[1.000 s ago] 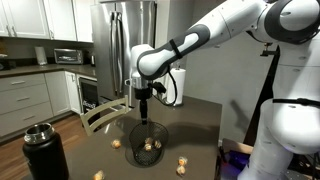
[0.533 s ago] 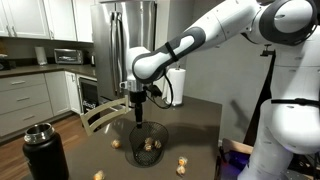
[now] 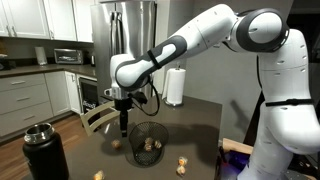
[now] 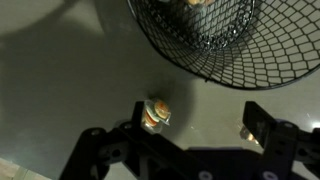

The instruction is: Place one burger inside the black basket

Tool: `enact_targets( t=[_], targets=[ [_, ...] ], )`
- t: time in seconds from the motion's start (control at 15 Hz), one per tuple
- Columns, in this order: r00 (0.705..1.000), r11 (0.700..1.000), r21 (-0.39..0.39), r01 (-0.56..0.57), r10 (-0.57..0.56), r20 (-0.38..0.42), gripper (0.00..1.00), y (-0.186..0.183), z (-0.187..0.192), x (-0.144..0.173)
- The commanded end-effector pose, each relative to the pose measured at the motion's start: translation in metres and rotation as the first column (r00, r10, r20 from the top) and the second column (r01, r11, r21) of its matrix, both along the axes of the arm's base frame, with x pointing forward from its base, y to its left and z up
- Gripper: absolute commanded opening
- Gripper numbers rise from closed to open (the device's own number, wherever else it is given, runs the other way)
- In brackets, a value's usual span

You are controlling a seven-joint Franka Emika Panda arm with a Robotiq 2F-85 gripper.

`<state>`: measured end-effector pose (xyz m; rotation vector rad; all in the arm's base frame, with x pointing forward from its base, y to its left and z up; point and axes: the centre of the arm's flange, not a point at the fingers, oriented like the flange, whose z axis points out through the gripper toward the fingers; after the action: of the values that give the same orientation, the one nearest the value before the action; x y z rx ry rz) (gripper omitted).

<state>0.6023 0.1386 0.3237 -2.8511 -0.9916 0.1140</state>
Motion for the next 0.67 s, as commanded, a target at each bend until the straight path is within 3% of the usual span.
enact_targets(
  t=[0.0,0.6],
  targets=[
    [1.0,0.998,0.063,0.014,-0.016,0.022,1.0,0.009,-0.004,0.025],
    [1.0,0.995,0.1,0.028,-0.028,0.0,1.0,0.012,-0.032,0.049]
  ],
)
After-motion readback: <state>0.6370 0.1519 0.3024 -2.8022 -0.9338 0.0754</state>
